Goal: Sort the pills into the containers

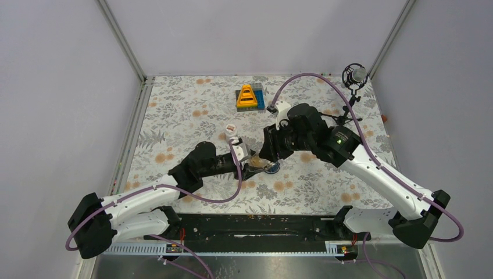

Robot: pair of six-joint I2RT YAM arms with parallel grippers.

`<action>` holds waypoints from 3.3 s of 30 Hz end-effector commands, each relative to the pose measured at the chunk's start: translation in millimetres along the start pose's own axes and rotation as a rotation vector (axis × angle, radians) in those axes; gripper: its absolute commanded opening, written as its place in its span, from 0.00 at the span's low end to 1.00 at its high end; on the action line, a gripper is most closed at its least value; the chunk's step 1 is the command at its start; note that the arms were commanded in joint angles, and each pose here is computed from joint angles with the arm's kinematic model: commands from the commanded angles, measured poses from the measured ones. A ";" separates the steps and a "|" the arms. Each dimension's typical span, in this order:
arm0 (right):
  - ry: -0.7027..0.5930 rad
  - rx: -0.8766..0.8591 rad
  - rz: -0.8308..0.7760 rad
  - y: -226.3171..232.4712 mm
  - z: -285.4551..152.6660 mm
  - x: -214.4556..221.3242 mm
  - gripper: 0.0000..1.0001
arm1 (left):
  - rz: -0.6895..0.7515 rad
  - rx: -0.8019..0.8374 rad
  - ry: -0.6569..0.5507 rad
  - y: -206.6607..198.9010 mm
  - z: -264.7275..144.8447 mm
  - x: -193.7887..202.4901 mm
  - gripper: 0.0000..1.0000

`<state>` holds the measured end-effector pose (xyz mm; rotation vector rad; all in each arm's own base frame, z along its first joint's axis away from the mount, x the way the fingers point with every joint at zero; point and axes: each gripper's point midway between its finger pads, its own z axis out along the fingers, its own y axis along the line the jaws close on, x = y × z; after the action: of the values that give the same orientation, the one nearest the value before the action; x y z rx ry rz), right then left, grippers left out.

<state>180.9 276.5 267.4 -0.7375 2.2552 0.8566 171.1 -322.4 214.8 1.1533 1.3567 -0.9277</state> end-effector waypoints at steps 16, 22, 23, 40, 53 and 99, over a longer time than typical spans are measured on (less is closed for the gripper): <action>-0.192 0.006 0.153 14.3 0.6 -29.3 0.93 | 0.061 -0.094 -0.182 18.6 0.6 -61.8 0.00; -0.098 0.008 0.147 10.6 16.6 -9.2 0.85 | 0.033 -0.116 -0.189 24.4 5.0 -65.2 0.00; -0.088 0.016 0.150 8.6 19.3 -7.1 0.80 | 0.032 -0.119 -0.192 25.0 5.4 -65.7 0.00; -0.207 0.190 0.078 -33.1 92.1 -50.2 0.34 | -0.227 -0.884 -0.111 114.1 -88.6 -6.1 0.99; -0.118 0.321 -0.100 -61.9 229.8 -27.9 0.33 | -0.450 -1.583 -0.096 129.5 -231.1 33.0 0.99; -0.023 0.519 0.198 -158.5 43.4 41.7 0.57 | -1.112 -0.594 -0.015 39.5 -4.0 99.7 0.61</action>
<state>275.4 186.6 152.1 -0.2636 2.3888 0.2233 214.4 -254.9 89.9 -0.1082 2.1755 -0.8419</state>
